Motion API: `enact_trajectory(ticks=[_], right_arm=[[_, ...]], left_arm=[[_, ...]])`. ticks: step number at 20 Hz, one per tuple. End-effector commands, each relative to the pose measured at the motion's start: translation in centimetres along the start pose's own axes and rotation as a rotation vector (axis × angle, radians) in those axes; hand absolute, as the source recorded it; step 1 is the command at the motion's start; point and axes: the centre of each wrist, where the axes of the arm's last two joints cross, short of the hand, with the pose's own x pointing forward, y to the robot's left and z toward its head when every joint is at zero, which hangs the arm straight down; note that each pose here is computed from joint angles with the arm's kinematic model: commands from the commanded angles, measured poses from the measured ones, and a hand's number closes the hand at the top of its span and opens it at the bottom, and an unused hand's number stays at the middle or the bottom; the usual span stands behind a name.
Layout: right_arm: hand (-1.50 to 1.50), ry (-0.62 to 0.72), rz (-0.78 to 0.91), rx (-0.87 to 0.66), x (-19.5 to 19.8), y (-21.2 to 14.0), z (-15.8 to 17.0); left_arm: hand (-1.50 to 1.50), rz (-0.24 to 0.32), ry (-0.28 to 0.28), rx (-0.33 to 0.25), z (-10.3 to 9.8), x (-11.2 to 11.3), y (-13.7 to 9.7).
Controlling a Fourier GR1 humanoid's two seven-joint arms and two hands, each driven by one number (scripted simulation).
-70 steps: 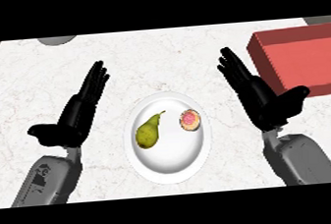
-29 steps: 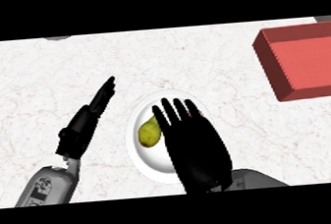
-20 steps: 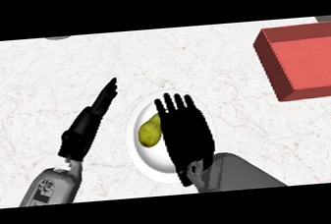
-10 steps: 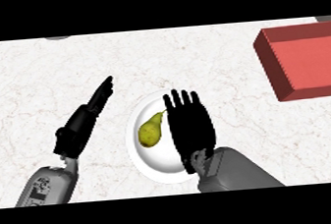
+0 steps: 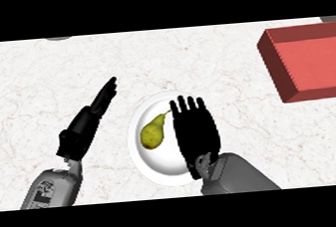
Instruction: Pick the cupcake from the plate and place it in the cardboard box
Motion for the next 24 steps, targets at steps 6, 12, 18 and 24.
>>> enact_trajectory(ticks=[6, 12, 18, 24], right_arm=[[-1.5, 0.049, 0.027, 0.05, -0.2, 1.4, -1.8], [-1.5, 0.051, 0.032, 0.066, -1.7, 1.8, -2.8], [-1.5, 0.102, 0.104, 0.059, -0.8, 2.4, -3.8], [1.5, 0.072, 0.089, 0.094, -2.3, 3.7, -4.6]], left_arm=[[0.0, 0.012, -0.003, -0.005, 0.1, -0.1, -0.9], [0.0, 0.007, -0.016, 0.001, 0.0, 0.1, 0.4], [0.0, 0.005, -0.003, -0.01, 0.6, -0.8, -1.6], [0.0, -0.014, 0.002, -0.001, -0.4, 0.8, 1.8]])
